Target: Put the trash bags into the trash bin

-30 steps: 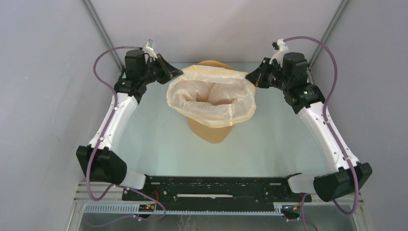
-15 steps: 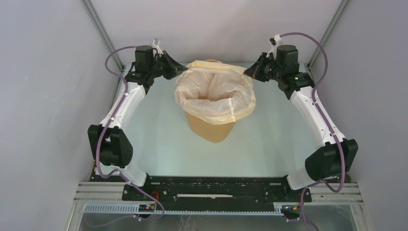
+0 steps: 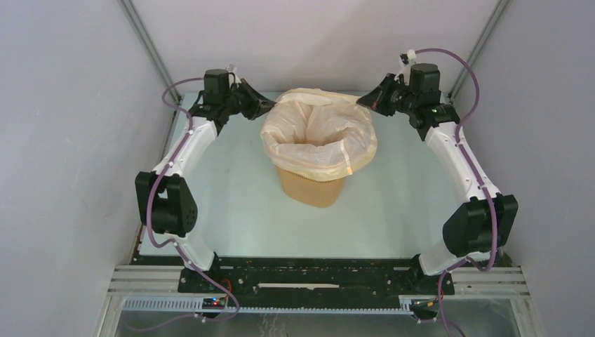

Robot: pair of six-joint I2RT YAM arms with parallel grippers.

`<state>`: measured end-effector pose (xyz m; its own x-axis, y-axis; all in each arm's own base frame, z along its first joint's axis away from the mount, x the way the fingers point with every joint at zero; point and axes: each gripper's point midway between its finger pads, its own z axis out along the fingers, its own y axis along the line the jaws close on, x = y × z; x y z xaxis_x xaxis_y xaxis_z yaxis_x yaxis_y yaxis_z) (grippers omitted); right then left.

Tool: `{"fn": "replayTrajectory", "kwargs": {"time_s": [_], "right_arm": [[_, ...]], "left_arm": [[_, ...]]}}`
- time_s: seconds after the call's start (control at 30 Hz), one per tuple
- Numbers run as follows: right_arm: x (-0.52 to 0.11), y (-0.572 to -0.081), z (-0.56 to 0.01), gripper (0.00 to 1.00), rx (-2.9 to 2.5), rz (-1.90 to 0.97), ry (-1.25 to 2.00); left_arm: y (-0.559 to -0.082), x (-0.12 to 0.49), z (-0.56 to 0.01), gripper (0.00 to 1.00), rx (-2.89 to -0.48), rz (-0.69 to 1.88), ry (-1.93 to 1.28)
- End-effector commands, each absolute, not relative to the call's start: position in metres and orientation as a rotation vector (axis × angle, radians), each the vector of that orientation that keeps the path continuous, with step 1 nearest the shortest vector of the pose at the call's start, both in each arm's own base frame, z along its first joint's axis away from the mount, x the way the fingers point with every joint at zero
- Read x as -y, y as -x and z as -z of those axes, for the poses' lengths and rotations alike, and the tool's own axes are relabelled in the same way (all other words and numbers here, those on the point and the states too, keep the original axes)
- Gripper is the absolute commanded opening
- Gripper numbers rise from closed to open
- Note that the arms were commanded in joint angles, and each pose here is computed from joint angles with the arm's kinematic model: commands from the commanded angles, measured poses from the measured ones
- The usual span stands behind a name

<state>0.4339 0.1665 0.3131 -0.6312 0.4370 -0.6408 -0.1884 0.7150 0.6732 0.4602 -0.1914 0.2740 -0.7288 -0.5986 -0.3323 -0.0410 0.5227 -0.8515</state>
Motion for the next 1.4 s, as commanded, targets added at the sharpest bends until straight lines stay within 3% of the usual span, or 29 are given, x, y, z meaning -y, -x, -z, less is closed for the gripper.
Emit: {"fn": "replayTrajectory", "kwargs": {"time_s": [0.0, 0.27, 0.47, 0.53, 0.67, 0.9, 1.0, 1.17, 1.37], "right_arm": [[-0.153, -0.415, -0.263, 0.02, -2.222, -0.918, -0.268], [-0.118, -0.399, -0.263, 0.18, -2.252, -1.013, -0.376], [-0.133, -0.402, -0.291, 0.00, -2.146, -1.195, -0.342], [-0.137, -0.401, -0.301, 0.10, -2.120, -1.222, -0.305], [-0.121, -0.400, -0.317, 0.42, -2.067, -1.159, -0.294], [-0.128, -0.407, -0.346, 0.67, -1.943, -1.206, -0.170], [-0.142, -0.415, -0.349, 0.71, -1.912, -1.235, -0.123], [-0.163, -0.427, -0.349, 0.73, -1.921, -1.263, -0.060], [-0.170, -0.424, -0.341, 0.65, -1.941, -1.340, -0.089]], "left_arm": [[-0.450, 0.188, -0.266, 0.00, -2.182, 1.207, 0.571], [-0.429, 0.198, -0.255, 0.00, -2.253, 1.293, 0.582], [-0.423, 0.199, -0.254, 0.00, -2.266, 1.301, 0.570], [-0.423, 0.201, -0.258, 0.00, -2.261, 1.309, 0.553], [-0.426, 0.202, -0.274, 0.00, -2.231, 1.326, 0.525], [-0.437, 0.212, -0.350, 0.01, -2.006, 1.341, 0.308], [-0.441, 0.210, -0.367, 0.02, -1.933, 1.309, 0.285], [-0.446, 0.214, -0.349, 0.00, -1.997, 1.330, 0.336], [-0.454, 0.213, -0.336, 0.00, -2.017, 1.317, 0.402]]}}
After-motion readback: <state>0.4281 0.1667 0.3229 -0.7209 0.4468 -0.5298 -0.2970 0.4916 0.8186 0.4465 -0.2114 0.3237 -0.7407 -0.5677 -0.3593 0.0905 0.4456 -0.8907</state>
